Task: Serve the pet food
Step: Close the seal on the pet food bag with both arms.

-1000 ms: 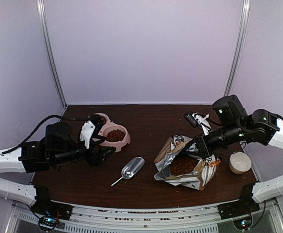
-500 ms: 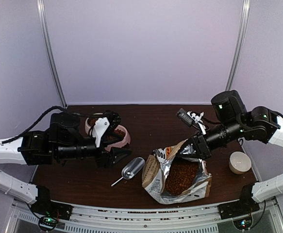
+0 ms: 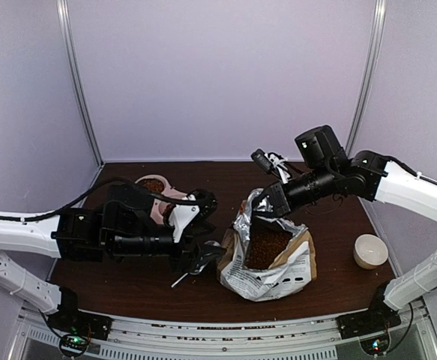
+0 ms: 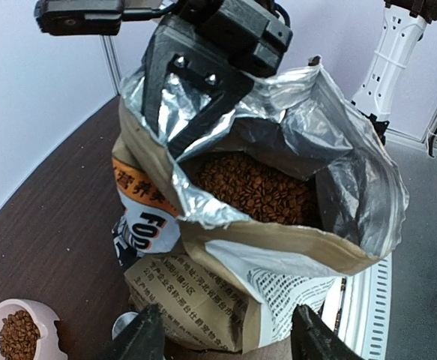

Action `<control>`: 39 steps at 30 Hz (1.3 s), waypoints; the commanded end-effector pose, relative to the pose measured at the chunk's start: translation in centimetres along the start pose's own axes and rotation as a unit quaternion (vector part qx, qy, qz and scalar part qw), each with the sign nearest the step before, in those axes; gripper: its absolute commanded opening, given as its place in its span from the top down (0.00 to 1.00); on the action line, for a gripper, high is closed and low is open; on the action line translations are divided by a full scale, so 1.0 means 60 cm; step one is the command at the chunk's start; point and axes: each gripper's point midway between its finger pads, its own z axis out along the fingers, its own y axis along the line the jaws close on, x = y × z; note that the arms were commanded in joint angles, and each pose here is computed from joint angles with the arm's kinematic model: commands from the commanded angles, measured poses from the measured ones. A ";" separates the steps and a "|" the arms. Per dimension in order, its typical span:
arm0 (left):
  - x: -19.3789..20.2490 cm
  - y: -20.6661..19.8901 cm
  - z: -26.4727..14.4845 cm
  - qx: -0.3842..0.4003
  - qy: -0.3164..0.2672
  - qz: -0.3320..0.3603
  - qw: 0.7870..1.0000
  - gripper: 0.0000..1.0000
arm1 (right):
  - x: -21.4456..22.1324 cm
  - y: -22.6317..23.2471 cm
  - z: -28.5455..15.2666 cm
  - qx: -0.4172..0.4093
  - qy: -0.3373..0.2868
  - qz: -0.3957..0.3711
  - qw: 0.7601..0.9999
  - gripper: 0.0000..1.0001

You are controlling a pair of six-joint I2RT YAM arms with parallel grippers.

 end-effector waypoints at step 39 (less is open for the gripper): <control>-0.072 -0.016 0.107 0.104 -0.091 -0.010 0.990 0.89 | -0.075 0.039 -0.003 -0.050 -0.071 -0.022 0.996 1.00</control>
